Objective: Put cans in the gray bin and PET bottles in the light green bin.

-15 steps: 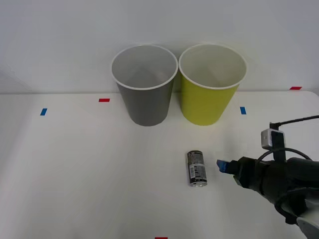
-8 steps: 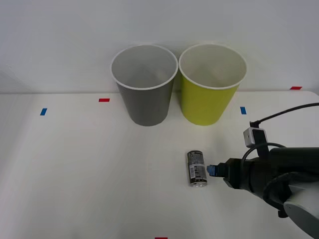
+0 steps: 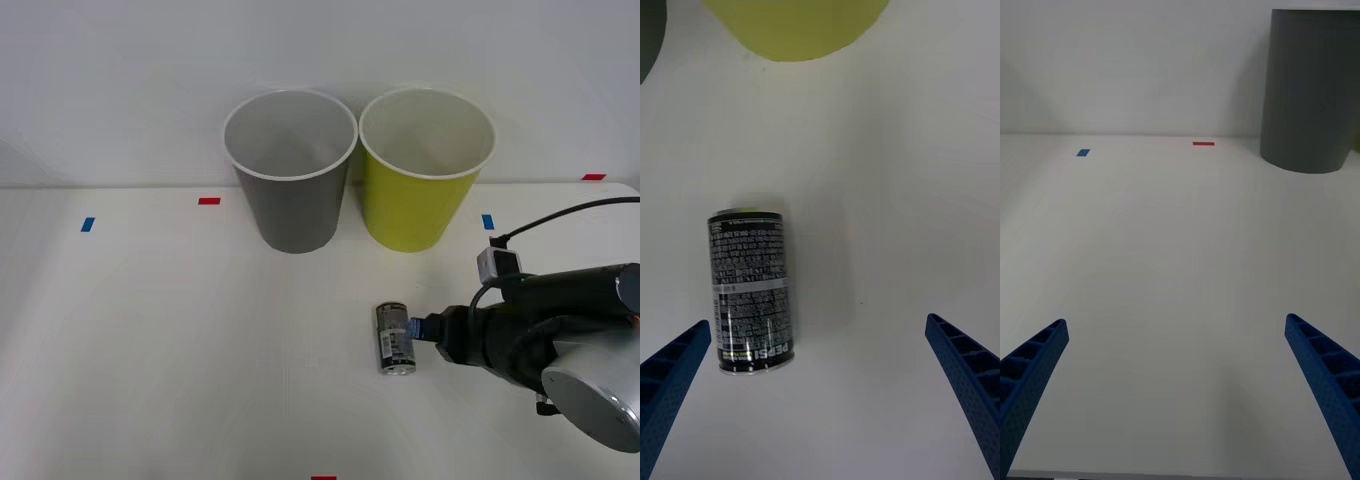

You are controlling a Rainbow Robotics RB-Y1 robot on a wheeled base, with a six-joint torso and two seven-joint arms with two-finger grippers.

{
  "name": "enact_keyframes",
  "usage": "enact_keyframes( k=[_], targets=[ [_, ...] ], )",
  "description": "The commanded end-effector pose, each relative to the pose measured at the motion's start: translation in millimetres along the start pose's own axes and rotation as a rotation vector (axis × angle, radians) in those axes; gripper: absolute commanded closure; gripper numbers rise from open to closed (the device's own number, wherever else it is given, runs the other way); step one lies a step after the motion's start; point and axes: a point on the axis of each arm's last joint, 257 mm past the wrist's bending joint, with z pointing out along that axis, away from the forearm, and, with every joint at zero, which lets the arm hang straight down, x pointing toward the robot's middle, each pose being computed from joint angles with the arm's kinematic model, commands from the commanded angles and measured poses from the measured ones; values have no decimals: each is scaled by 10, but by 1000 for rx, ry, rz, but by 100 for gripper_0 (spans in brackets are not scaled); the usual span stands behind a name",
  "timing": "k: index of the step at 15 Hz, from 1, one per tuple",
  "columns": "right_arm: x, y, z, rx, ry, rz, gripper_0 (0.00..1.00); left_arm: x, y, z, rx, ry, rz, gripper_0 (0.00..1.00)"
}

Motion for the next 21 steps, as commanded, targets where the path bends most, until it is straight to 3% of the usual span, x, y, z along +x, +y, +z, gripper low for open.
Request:
enact_keyframes(
  k=[1, 3, 8, 12, 21],
  targets=[
    [-122, 283, 254, -12, 25, -45, 0, 0, 0, 0, 0, 0, 0, 0],
    [-234, 400, 350, -26, 38, -38, 0, 0, 0, 0, 0, 0, 0, 0],
    [-228, 440, 442, -23, 69, -59, 0, 0, 0, 0, 0, 0, 0, 0],
    [-168, 341, 562, 6, 100, -33, 0, 0, 0, 0, 0, 0, 0, 0],
    [-128, 415, 717, 10, 133, 15, 0, 0, 0, 0, 0, 0, 0, 0]
  ],
)
